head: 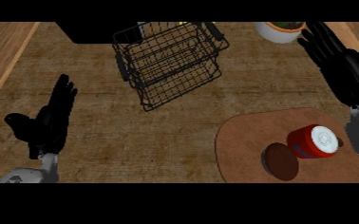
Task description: Pick the can from the cutting board and place it in the tiered basket
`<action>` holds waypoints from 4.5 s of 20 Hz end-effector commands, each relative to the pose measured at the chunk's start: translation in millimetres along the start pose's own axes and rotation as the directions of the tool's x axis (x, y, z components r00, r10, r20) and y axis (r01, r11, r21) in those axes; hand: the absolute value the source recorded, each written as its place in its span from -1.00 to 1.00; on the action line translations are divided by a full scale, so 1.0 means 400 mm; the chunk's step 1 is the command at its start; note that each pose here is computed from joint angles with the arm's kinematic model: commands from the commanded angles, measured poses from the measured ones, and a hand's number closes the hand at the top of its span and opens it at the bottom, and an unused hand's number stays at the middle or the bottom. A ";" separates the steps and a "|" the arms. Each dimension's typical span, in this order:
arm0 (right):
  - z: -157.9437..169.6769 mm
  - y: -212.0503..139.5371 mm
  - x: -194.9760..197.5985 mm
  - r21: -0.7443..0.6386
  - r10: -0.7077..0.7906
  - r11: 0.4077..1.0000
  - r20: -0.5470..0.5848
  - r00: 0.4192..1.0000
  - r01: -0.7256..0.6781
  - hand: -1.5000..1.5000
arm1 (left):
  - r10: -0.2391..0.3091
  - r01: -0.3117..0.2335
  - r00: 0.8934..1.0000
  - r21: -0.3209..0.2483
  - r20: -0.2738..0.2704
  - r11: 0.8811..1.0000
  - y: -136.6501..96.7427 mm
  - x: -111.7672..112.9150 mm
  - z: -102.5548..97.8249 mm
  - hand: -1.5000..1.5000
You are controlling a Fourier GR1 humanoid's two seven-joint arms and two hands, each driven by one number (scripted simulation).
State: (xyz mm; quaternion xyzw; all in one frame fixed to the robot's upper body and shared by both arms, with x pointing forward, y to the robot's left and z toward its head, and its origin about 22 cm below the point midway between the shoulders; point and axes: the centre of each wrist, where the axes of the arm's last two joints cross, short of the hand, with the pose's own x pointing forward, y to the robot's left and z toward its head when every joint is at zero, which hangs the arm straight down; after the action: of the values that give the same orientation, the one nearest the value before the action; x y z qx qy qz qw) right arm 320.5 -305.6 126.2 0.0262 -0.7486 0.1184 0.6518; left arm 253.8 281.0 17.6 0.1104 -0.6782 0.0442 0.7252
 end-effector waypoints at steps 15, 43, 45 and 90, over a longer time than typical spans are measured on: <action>0.389 -0.268 -0.260 0.058 -0.032 0.998 0.434 0.900 0.008 -1.00 | 0.024 -0.056 0.995 -0.353 -0.096 0.934 -0.107 0.042 -0.043 0.00; 0.516 0.005 0.047 0.038 0.826 0.563 -0.066 0.560 -0.826 -1.00 | 0.031 -0.068 0.994 -0.375 -0.104 0.925 -0.126 0.034 -0.056 0.00; 0.542 0.037 0.057 0.064 0.842 0.537 -0.103 0.529 -0.841 -1.00 | 0.031 -0.069 0.994 -0.372 -0.108 0.926 -0.123 0.035 -0.057 0.00; 0.375 0.011 -0.287 0.065 0.809 0.568 -0.231 0.541 -0.821 -1.00 | 0.020 -0.063 0.993 -0.384 -0.114 0.921 -0.154 0.011 -0.056 0.00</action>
State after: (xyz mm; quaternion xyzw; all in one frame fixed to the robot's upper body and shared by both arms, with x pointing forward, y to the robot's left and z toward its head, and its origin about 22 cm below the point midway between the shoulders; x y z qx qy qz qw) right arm 189.5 -363.9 3.7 -0.3595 -0.5977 0.3896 0.6015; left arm 283.4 221.3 21.9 -0.0512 -0.6385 -0.0668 0.7650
